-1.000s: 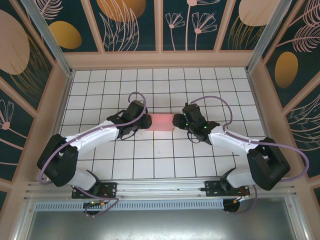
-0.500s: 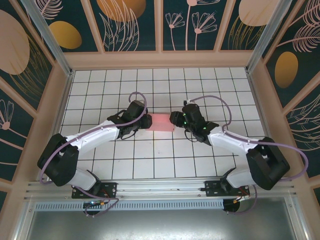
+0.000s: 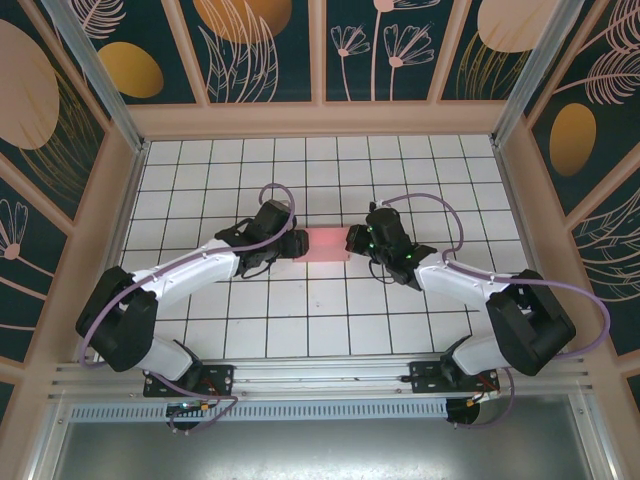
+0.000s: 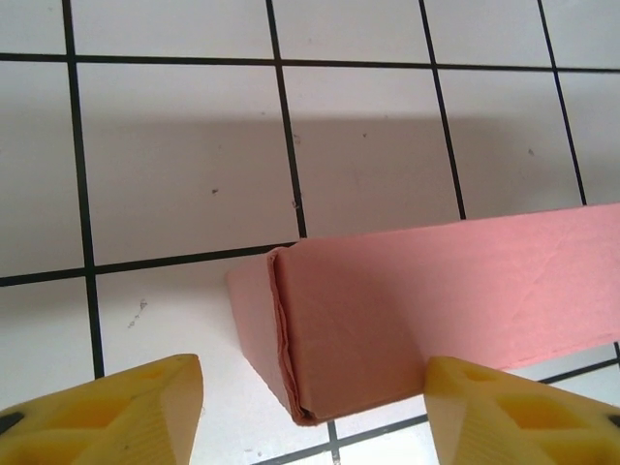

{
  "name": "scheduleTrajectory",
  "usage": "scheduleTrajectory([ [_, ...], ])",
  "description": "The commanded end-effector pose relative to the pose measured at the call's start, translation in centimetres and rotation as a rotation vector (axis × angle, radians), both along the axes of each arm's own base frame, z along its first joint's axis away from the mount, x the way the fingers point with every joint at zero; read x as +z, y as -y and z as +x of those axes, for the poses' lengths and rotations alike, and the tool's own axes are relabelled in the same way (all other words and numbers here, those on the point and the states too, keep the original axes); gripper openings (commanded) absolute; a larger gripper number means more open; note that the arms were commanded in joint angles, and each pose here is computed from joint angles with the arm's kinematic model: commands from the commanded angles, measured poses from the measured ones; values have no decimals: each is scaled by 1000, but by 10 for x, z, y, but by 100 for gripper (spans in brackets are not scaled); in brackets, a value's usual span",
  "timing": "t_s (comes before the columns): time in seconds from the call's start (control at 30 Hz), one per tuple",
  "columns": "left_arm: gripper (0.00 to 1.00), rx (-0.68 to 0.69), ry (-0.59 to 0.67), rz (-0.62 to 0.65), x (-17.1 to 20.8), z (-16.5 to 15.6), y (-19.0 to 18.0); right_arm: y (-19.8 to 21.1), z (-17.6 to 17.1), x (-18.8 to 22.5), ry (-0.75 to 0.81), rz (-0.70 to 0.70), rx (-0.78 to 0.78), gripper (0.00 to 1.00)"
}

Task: Fold the paper box

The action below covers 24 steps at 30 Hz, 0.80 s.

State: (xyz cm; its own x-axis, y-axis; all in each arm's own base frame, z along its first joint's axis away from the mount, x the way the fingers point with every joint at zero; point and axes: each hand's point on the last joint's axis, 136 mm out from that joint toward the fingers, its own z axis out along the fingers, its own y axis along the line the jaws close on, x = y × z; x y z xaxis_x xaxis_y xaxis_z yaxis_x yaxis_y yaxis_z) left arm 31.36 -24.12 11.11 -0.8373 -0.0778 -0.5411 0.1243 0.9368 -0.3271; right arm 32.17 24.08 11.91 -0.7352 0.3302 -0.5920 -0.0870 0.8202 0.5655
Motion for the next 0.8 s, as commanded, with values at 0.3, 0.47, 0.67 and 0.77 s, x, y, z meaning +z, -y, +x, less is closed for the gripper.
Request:
scheduleTrajectory([
  [0.3, 69, 76, 53, -38, 25, 19, -17, 14, -6, -19, -57, -47, -21, 4],
  [0.47, 51, 75, -20, -17, -6, 6, -24, 13, -6, -20, -62, -35, -23, 4],
  [0.67, 32, 72, -84, -9, -34, -10, -29, 11, -6, -18, -61, -26, -17, 4],
  [0.77, 25, 69, -104, 4, -43, -14, -31, 9, -5, -15, -54, -20, -5, 0],
])
